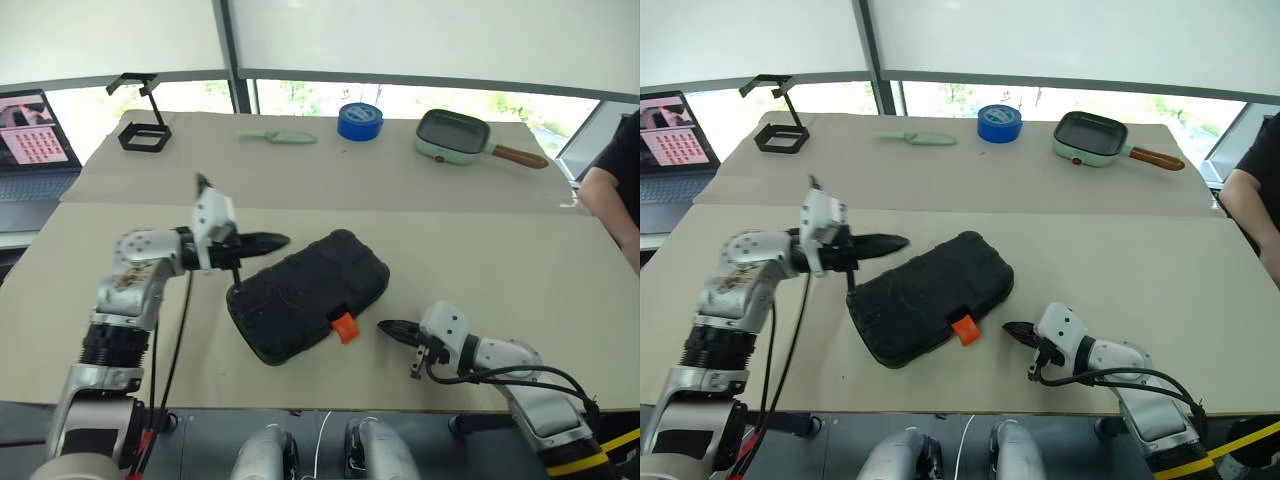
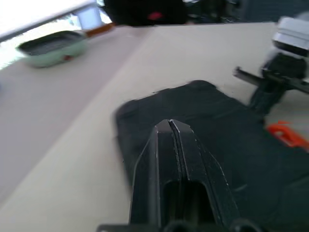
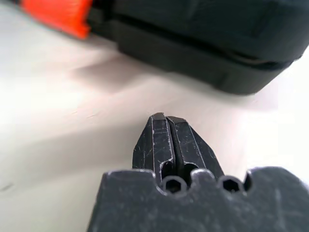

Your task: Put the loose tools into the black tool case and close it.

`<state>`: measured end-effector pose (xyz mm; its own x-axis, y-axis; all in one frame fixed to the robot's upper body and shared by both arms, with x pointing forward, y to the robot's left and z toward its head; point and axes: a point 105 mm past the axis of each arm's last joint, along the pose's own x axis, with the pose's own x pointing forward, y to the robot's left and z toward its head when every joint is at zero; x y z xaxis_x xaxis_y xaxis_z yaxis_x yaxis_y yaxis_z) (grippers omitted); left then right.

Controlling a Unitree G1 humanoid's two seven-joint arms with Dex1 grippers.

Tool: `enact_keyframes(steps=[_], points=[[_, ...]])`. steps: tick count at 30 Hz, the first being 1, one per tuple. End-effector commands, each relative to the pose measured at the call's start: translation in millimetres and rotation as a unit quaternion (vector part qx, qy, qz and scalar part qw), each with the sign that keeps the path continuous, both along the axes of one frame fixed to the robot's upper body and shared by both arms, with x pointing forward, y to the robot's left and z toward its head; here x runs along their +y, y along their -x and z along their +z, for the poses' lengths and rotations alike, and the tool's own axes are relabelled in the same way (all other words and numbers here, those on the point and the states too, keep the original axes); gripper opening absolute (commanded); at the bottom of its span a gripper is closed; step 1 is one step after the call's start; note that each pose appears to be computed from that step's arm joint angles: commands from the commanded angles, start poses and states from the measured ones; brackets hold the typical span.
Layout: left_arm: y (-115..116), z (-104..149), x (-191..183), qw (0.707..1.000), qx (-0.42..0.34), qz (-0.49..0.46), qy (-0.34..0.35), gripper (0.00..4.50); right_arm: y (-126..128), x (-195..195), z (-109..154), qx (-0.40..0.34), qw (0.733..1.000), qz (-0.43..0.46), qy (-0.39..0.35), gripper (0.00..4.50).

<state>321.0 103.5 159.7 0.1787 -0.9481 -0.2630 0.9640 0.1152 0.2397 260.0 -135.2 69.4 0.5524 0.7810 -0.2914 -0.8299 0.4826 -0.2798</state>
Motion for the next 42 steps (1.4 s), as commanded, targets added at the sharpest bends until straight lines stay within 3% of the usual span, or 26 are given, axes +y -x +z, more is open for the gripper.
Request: enact_keyframes(steps=[1, 4, 10, 19, 30, 42], points=[[-7, -23, -12, 0.998, 0.007, 0.006, -0.064, 0.03, 8, 5, 16, -0.027, 0.999, 0.020, -0.001, 0.00], [1, -56, -13, 0.988, 0.009, -0.032, -0.150, 0.03, 17, 14, 19, -0.029, 0.999, 0.039, -0.005, 0.00], [14, -99, -15, 0.982, 0.067, -0.022, -0.175, 0.03, 31, 37, 25, -0.015, 0.998, 0.040, -0.049, 0.00], [15, -97, -18, 0.985, 0.086, 0.000, -0.149, 0.03, 22, 55, 21, -0.019, 0.997, 0.024, -0.069, 0.00], [16, -95, -14, 0.985, 0.096, 0.019, -0.141, 0.03, 13, 58, -6, 0.027, 0.999, 0.027, -0.036, 0.00], [18, -98, -10, 0.983, 0.112, 0.033, -0.142, 0.03, -3, 75, 20, -0.036, 0.995, 0.034, -0.090, 0.00]])
